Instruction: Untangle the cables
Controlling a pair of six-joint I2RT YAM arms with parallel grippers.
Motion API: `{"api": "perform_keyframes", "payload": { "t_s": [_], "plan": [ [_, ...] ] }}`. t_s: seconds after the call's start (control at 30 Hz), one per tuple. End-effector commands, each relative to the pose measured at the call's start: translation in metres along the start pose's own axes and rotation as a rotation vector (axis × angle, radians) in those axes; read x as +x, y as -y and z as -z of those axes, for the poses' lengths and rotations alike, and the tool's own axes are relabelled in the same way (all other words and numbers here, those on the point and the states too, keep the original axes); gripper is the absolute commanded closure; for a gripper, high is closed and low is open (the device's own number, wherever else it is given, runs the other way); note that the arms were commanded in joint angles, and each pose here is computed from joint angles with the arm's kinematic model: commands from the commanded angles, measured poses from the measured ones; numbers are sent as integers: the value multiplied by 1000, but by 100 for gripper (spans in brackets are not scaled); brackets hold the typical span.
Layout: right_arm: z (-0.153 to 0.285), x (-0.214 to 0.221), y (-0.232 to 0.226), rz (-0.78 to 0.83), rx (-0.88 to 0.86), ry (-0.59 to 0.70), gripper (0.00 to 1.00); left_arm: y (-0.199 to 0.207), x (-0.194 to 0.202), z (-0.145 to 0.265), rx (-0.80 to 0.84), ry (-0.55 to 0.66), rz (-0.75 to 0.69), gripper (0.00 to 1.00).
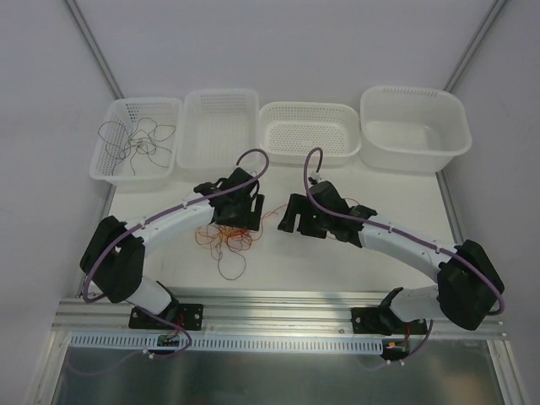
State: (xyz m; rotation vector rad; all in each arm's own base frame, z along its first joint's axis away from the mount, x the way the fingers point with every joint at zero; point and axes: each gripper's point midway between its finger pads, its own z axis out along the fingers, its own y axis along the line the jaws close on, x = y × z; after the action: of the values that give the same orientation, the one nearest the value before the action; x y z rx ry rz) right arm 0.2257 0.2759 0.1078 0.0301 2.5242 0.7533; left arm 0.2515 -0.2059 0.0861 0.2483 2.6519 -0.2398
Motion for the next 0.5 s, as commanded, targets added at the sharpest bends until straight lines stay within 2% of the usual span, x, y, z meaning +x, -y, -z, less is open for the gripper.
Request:
{"api": "perform_keyframes", "payload": {
  "t_s": [0.0, 0.17, 0.2, 0.27, 0.3, 0.4, 0.47],
  "plan": [
    [-8, -8, -12, -32, -46, 47, 19, -9, -7, -13, -77, 5, -27, 27],
    [-18, -3, -21, -24, -77, 41, 19, -6, -1, -34, -84, -35, -15, 45],
    [-20, -3, -21, -27, -76, 42, 19, -6, -1, -36, -87, -35, -12, 53],
    [-26, -1, -21, -33, -79, 39, 20, -7, 1, -41, -95, -36, -6, 63],
    [-28, 2, -21, -33, -76, 30, 20, -7, 2, -43, -94, -41, -5, 77],
    [-37, -3, -26, -22, -96, 41, 21, -1, 5, -41, -58, -47, 9, 100],
    [-42, -6, -30, -2, -102, 48, 23, 1, 8, -35, -31, -39, 21, 100]
  ]
}}
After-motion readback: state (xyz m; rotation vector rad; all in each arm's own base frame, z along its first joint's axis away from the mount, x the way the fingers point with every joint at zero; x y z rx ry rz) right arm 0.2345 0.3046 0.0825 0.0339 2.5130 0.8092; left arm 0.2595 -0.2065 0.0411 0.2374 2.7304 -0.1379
